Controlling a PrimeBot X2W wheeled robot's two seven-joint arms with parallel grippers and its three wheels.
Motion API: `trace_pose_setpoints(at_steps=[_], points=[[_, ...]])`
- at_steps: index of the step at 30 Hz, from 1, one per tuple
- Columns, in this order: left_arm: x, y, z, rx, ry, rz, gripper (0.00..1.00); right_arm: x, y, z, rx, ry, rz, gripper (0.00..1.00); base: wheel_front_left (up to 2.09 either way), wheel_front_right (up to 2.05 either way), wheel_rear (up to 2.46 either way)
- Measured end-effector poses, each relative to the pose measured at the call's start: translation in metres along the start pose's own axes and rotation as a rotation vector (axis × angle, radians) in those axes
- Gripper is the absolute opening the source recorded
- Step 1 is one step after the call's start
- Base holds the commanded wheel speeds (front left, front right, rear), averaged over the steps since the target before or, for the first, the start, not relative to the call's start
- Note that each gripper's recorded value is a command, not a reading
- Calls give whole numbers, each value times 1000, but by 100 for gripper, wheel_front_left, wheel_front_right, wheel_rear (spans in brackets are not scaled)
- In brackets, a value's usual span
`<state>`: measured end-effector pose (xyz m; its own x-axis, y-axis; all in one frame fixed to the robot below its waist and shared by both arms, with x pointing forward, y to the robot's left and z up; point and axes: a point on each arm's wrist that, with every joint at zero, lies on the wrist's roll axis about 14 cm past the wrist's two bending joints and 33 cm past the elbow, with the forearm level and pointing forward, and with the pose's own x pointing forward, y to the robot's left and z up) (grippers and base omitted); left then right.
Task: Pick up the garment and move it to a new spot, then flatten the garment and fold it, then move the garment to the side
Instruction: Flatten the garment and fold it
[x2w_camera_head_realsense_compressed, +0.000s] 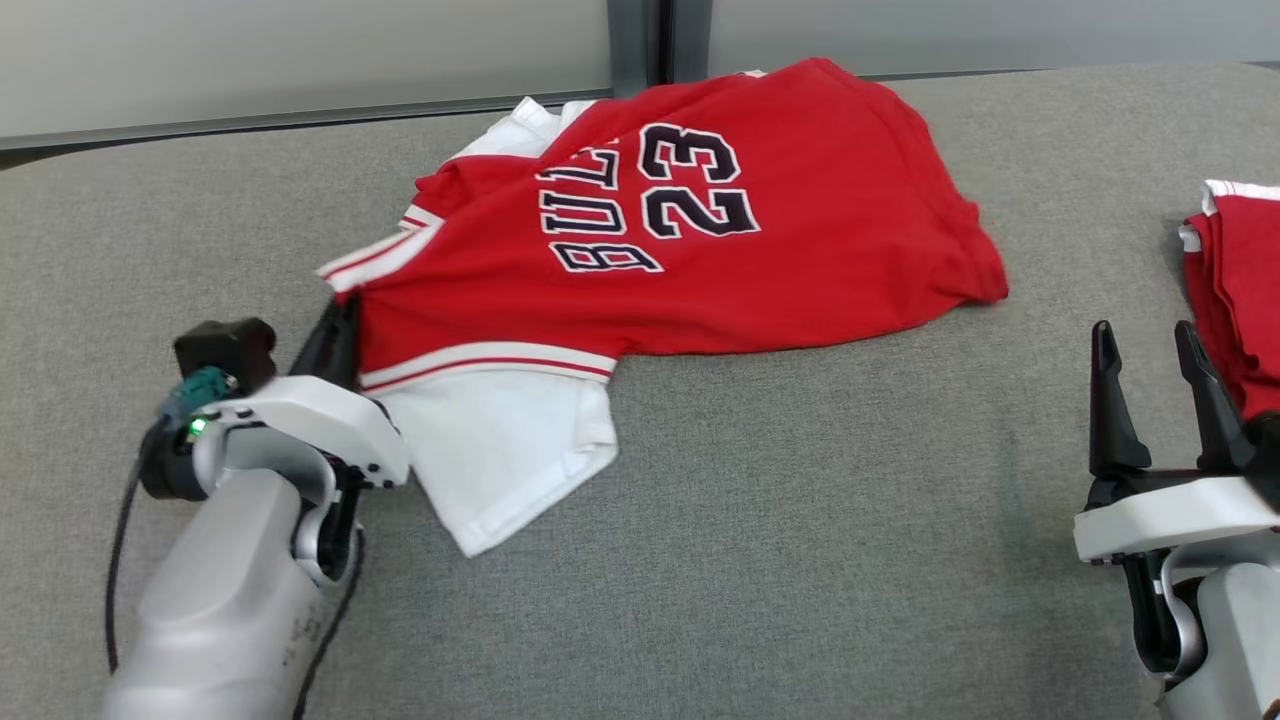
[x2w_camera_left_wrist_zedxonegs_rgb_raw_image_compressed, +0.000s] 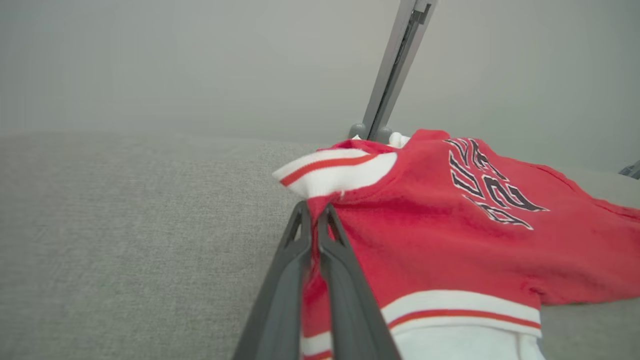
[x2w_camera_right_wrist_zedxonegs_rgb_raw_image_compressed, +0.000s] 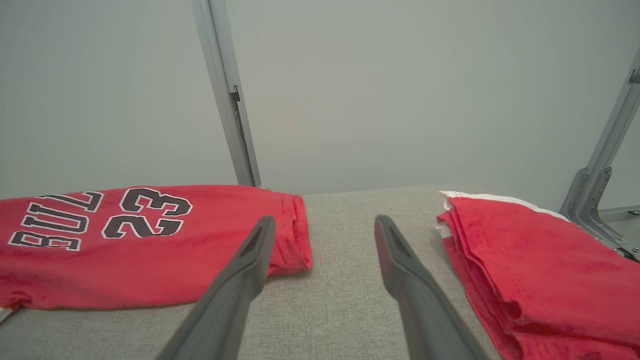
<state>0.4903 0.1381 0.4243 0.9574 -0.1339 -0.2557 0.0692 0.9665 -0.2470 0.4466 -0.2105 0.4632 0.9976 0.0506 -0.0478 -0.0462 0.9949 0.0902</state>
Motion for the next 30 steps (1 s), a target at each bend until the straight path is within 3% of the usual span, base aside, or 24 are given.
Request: trace_pose_setpoints(at_steps=[6,7,8,9,16,22,30], points=[[9,28,21,29,-43,60,0,3,4,-5,-2,15,11,100,0,0,0],[10,28,21,32,-41,62,9,3,4,-6,-1,17,10,100,0,0,0],[10,29,19,38,-34,64,45,3,4,-6,-1,20,10,100,0,0,0],[9,30,16,43,-25,70,100,3,5,-7,-1,21,11,100,0,0,0],[-3,37,9,9,-22,112,100,4,11,-7,3,25,27,100,0,0,0],[-25,63,32,-47,-121,191,100,7,24,-3,12,11,60,100,0,0,0],[-69,56,56,-78,-275,180,100,5,53,15,47,-50,134,100,0,0,0]])
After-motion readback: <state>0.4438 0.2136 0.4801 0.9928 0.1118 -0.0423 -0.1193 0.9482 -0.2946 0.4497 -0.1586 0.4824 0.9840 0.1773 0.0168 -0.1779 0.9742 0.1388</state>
